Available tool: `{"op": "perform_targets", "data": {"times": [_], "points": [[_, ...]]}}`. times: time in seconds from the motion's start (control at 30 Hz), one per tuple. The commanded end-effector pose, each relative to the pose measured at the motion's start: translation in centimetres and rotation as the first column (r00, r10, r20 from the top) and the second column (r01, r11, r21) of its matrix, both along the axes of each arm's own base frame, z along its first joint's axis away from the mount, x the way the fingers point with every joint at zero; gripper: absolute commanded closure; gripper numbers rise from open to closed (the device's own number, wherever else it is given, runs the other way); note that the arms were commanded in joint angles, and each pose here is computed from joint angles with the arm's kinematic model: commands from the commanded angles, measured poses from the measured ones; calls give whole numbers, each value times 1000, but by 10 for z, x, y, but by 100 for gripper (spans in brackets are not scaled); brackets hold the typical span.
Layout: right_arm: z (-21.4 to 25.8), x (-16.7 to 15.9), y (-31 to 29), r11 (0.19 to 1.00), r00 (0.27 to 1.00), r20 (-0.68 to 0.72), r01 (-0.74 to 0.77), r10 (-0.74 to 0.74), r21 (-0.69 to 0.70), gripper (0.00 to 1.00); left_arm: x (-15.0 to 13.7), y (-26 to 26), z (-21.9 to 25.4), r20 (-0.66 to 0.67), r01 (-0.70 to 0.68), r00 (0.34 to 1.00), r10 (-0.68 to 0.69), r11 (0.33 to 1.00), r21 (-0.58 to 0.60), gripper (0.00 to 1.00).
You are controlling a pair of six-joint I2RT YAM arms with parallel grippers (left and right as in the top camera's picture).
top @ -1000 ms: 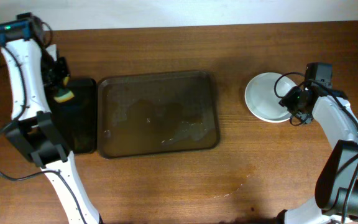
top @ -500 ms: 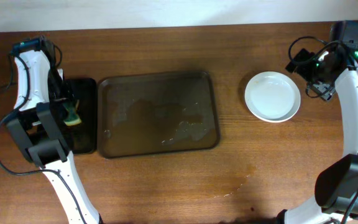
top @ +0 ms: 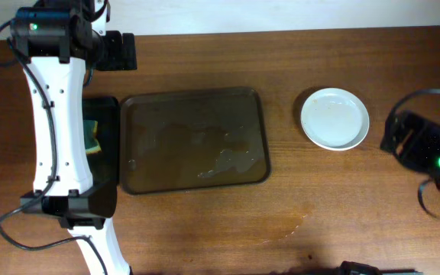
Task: Clean dirty plates on tray and stack at the side
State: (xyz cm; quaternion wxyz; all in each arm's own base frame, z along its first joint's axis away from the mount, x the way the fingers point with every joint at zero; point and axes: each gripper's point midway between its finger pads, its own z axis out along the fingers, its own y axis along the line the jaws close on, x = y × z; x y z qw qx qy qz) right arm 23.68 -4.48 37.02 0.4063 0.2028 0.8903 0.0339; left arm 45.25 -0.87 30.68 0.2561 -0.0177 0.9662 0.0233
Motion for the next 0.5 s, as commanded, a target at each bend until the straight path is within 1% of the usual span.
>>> {"op": "perform_targets", "data": {"times": [0.0, 0.03, 0.1, 0.13, 0.33, 0.4, 0.47], "points": [[22, -31, 13, 983, 988, 75, -121, 132, -136, 1, 1, -4, -2, -3, 1, 1000, -1, 1000, -7, 1], [28, -41, 29, 953, 962, 94, -236, 257, -189, 2, 1, -4, -2, -3, 1, 1000, -1, 1000, -8, 1], [34, -55, 66, 851, 856, 124, -462, 501, -248, 2, 1, -4, -2, -3, 1, 1000, -1, 1000, -8, 1], [36, -59, 77, 825, 821, 146, -512, 552, -240, 2, 1, -4, -2, -3, 1, 1000, -1, 1000, -8, 1], [36, -58, 79, 823, 818, 145, -519, 557, -232, 2, 1, -4, -2, -3, 1, 1000, -1, 1000, -8, 1], [33, -56, 70, 837, 842, 124, -487, 526, -249, 2, 1, -4, -2, -3, 1, 1000, -1, 1000, -8, 1], [39, -49, 69, 835, 838, 143, -481, 527, -267, 2, 1, -4, -2, -3, 1, 1000, -1, 1000, -8, 1]]}}
